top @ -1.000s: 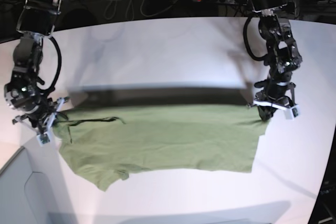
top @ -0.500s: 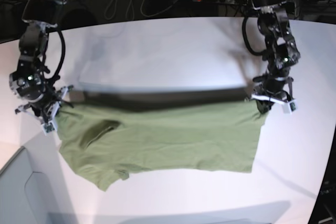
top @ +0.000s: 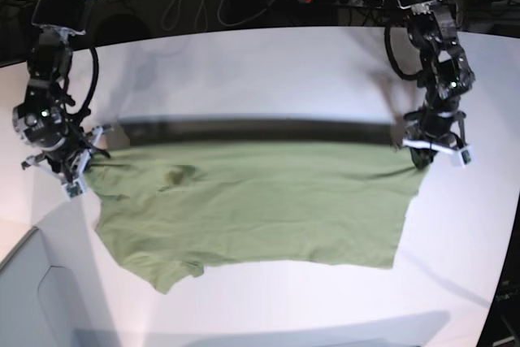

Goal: Fold the T-shirt properly
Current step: 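Pull the held edge back toward the robot with both grippers and lay it flat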

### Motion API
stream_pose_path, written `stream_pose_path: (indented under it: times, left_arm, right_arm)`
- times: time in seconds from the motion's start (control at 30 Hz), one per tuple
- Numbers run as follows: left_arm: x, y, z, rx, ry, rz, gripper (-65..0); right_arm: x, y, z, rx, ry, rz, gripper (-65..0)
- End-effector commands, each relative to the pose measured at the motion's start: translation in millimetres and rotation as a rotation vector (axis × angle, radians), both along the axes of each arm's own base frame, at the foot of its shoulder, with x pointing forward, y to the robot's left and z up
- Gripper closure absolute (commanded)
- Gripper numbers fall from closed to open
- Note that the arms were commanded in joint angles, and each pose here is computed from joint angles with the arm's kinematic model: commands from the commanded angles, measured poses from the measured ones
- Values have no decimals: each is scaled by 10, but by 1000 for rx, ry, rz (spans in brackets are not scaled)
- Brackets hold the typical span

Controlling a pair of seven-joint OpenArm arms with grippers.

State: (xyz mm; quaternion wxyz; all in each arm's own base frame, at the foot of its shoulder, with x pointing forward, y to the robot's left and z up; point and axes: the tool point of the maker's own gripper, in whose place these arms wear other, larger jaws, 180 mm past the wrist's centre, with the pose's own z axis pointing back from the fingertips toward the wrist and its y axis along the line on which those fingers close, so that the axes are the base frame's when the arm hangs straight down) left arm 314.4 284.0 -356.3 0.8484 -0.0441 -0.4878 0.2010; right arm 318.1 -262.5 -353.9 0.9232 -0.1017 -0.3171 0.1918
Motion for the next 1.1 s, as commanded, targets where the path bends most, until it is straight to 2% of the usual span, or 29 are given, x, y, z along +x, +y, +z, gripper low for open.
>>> stream_pose_path:
  times: [0.0, 0.2, 0.6, 0.93, 1.07]
  left_arm:
    - [15, 81, 112, 25, -37, 13, 0]
    - [-280, 2, -154, 3, 38, 16, 0]
    - [-865, -122, -570, -32, 180, 24, 0]
    - [-1243, -250, -327, 22, 186, -24, 0]
    - [-1391, -237, -340, 33, 211, -25, 0]
  right_arm:
    - [24, -62, 129, -32, -33, 13, 0]
    - [-246, 13, 16, -45, 7, 39, 0]
    - [-964, 42, -456, -30, 168, 55, 0]
    - [-1270, 101, -603, 2, 192, 80, 0]
    - [-1366, -7, -610, -5, 203, 46, 0]
